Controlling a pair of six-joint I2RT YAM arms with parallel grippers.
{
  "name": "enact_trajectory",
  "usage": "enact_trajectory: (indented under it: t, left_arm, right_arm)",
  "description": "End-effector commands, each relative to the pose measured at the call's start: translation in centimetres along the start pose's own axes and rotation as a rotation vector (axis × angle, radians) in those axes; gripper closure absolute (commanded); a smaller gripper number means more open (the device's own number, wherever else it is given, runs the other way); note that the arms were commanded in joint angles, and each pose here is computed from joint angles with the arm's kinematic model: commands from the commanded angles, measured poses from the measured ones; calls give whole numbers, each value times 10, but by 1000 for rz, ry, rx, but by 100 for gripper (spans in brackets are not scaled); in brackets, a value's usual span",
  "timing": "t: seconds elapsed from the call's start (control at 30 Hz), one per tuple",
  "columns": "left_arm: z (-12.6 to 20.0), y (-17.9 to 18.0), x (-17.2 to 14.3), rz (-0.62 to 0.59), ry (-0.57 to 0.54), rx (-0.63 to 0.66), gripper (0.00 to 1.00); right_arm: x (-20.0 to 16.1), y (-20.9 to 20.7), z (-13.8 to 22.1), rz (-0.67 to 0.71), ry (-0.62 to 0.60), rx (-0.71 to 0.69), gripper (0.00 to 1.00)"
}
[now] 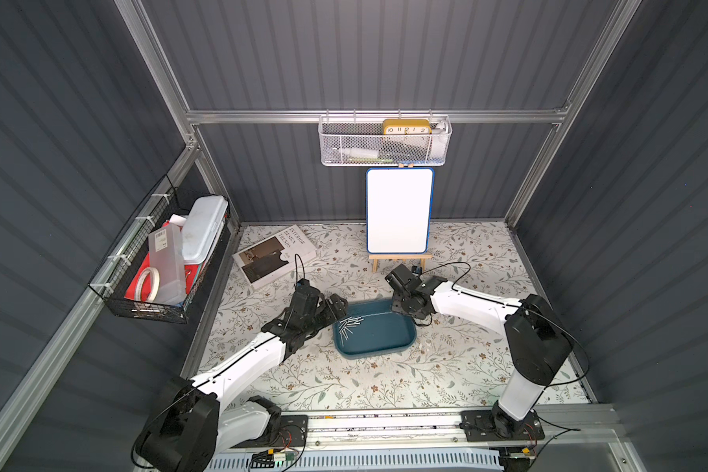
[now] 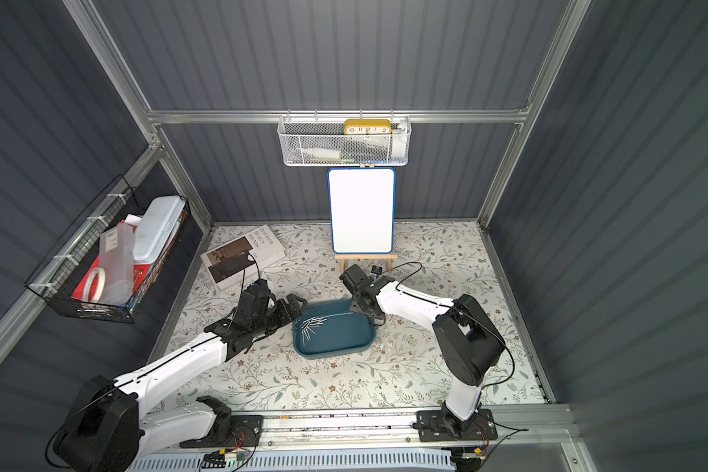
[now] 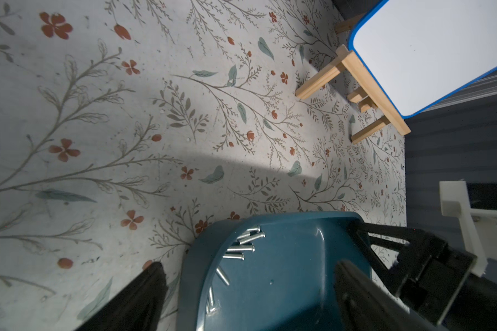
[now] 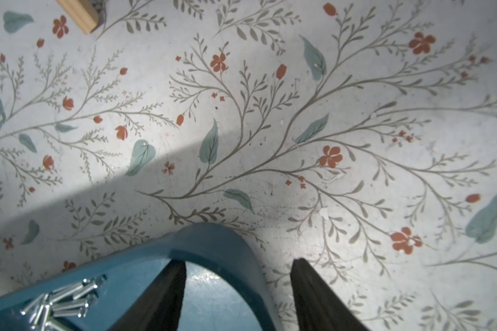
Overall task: Take out the screws from the storage box
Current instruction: Move the storage box to the center of the board.
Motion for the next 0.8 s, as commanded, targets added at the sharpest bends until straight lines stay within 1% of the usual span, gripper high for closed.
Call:
enact_trajectory:
  t: [0.0, 0.1, 0.2, 0.3, 0.33, 0.4, 0.5, 0.57, 0.63, 0.77]
  left_arm:
    - [7, -4, 12, 27, -55, 12, 5]
    - [11, -6, 12, 50, -64, -4, 4]
    - [11, -4, 7, 64, -51, -12, 4]
    - [10, 2, 3, 109, -59, 9, 4]
    - [11, 3, 1, 130, -57, 13, 4]
    - [14, 4, -1, 162, -66, 9, 4]
    - [22, 5, 1, 198, -107, -5, 4]
    - [26, 5, 0, 212, -121, -15, 4]
    - [28, 6, -2, 223, -122, -24, 4]
    - [28, 8, -8, 232, -104, -25, 4]
  right_arm:
    - [8, -5, 35, 79, -31, 46, 33]
    - [9, -8, 66, 221, -55, 141, 32]
    - [1, -3, 97, 401, -54, 331, 31]
    - [-15, 3, 112, 570, -38, 489, 33]
    - [-20, 6, 113, 626, -21, 505, 34]
    - [-34, 11, 110, 740, 36, 497, 38]
    - [-49, 24, 92, 845, 132, 471, 48]
    - [-55, 34, 83, 881, 198, 466, 49]
    - [-61, 45, 70, 906, 223, 456, 50]
    - [-78, 64, 45, 1003, 250, 407, 57]
Point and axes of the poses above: each gripper's point midway between its finger pads, its own z axis back along the fingers, its own y axis along the line the jaws close on, x = y × z, the point moved 6 cm from there along z, back along the fingers, and after that the axes turned 15 degrees about -z, right-handed, at the moved point
